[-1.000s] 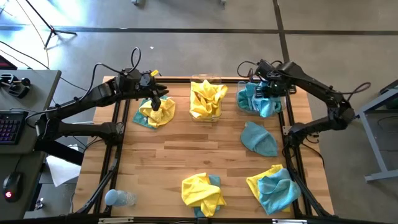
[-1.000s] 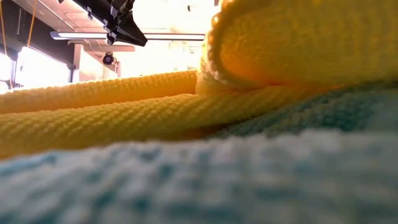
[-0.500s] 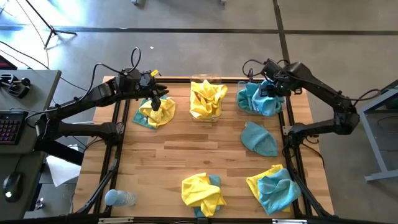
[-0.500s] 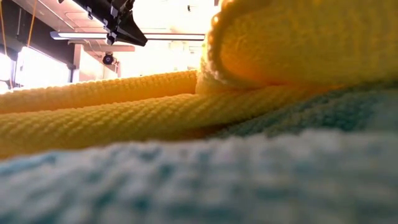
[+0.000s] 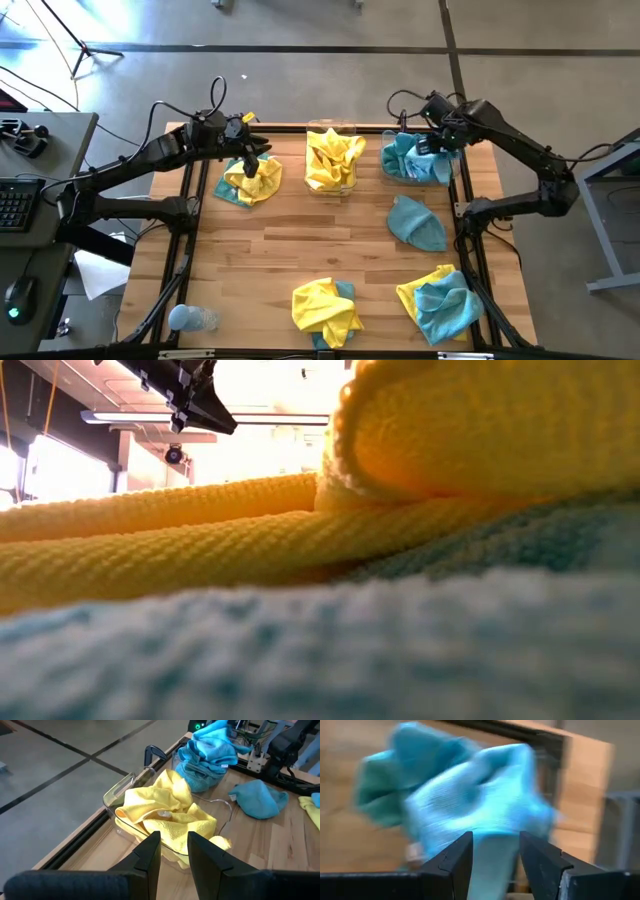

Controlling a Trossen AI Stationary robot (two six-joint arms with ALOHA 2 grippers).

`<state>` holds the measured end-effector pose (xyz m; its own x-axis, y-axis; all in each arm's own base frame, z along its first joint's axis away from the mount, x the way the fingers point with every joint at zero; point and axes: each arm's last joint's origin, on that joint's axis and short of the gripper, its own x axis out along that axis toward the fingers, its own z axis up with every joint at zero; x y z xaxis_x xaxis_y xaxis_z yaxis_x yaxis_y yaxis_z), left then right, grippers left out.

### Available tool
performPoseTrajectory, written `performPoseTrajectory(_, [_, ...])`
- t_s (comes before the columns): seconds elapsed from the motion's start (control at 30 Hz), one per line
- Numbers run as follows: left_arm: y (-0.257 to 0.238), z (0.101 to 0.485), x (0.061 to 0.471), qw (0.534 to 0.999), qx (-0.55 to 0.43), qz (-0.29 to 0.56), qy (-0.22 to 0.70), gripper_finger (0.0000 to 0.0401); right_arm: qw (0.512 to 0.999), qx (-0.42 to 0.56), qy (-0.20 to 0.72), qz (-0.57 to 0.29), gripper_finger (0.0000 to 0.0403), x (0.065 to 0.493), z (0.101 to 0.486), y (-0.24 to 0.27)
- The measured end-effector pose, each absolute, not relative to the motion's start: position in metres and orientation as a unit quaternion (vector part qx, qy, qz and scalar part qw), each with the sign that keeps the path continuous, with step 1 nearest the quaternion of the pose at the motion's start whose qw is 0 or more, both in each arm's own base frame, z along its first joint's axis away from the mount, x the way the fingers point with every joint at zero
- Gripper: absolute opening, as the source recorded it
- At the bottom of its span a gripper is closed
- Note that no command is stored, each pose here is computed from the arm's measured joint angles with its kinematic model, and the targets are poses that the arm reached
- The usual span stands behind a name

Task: Sort microfiber towel by color & place in baskets
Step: Put the blue towel into the right transparent bin

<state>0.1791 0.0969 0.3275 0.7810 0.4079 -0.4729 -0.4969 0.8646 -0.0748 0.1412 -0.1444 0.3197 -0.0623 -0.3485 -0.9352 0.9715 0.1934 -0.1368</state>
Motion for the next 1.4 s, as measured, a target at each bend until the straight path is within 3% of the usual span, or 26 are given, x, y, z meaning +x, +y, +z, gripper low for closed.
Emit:
performPoseTrajectory(0.33, [0.097, 0.329, 0.18, 0.94, -0.095, 0.241, 0.22, 0.0082, 0.581, 0.354, 0.481, -0.553, 0.0138, 0.146, 0.306, -0.144])
performPoseTrajectory(0.5, [0.097, 0.329, 0.18, 0.941, -0.095, 0.241, 0.22, 0.0082, 0.556, 0.367, 0.506, -0.547, 0.0057, 0.148, 0.264, -0.146])
performPoseTrajectory(0.6, [0.097, 0.329, 0.18, 0.941, -0.095, 0.241, 0.22, 0.0082, 0.575, 0.373, 0.482, -0.546, 0.0009, 0.154, 0.238, -0.15])
performPoseTrajectory(0.73, [0.098, 0.33, 0.18, 0.943, -0.093, 0.241, 0.211, 0.0082, 0.584, 0.388, 0.456, -0.548, 0.0022, 0.162, 0.206, -0.157])
performPoseTrajectory(1.03, [0.098, 0.334, 0.182, 0.945, -0.101, 0.244, 0.191, 0.0082, 0.559, 0.407, 0.486, -0.535, 0.0008, 0.17, 0.158, -0.165])
performPoseTrajectory(1.4, [0.098, 0.334, 0.182, 0.945, -0.107, 0.243, 0.189, 0.0082, 0.566, 0.401, 0.487, -0.531, 0.0012, 0.171, 0.188, -0.165])
